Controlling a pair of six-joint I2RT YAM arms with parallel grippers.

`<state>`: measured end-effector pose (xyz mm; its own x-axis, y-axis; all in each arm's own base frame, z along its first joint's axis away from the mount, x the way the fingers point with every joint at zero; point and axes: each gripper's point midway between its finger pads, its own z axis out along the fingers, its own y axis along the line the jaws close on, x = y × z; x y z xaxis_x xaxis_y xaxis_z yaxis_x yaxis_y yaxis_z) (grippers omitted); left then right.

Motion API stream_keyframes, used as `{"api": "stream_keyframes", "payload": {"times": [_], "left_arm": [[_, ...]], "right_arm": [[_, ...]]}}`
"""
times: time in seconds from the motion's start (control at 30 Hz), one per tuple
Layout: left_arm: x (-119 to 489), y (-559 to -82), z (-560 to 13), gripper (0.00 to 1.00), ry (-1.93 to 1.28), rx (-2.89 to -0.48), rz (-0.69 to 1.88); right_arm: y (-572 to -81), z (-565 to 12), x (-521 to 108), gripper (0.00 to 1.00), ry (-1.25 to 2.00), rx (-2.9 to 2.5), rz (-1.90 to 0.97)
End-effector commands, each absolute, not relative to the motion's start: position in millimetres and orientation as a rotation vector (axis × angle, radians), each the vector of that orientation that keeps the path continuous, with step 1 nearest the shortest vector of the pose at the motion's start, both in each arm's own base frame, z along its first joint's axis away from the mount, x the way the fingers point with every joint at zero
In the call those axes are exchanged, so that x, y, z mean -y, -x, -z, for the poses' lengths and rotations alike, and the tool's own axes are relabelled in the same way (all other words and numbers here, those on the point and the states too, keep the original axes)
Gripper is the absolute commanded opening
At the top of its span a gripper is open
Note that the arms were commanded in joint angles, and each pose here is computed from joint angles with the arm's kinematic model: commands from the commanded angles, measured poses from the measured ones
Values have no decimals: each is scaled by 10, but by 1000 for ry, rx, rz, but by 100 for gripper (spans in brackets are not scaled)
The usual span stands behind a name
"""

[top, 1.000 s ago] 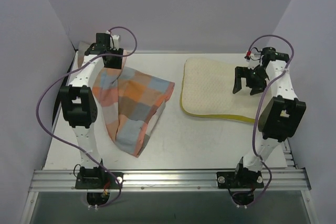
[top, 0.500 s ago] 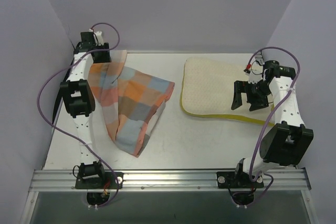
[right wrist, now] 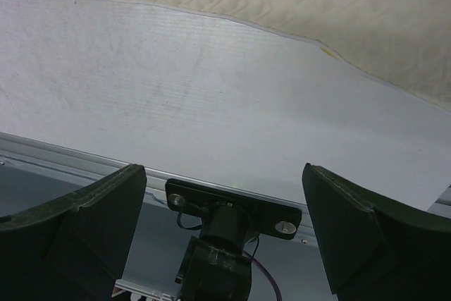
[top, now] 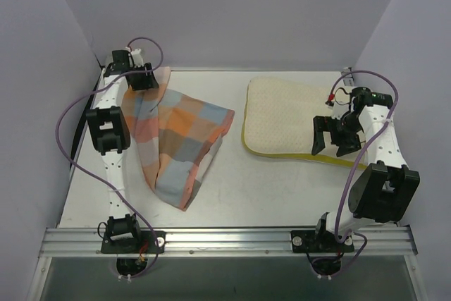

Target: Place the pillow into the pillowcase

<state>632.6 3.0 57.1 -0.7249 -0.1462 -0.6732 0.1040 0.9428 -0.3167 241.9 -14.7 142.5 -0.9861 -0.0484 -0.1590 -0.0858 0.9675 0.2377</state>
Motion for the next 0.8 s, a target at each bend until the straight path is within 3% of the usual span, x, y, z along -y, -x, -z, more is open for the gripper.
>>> {"api": "stream_keyframes", "payload": {"times": [0.0, 0.47, 0.77], "left_arm": [[44, -6509, -765, 64, 22, -2251, 493], [-238, -6607, -1004, 63, 72, -2181, 443], [-194, -6555, -771, 61, 72, -2220, 491]], "right_arm": [[-2280, -1459, 179, 100, 122, -3002, -332], [-2279, -1418, 177, 100, 117, -3019, -346], [-2289, -1392, 205, 100, 122, -3032, -330]]}}
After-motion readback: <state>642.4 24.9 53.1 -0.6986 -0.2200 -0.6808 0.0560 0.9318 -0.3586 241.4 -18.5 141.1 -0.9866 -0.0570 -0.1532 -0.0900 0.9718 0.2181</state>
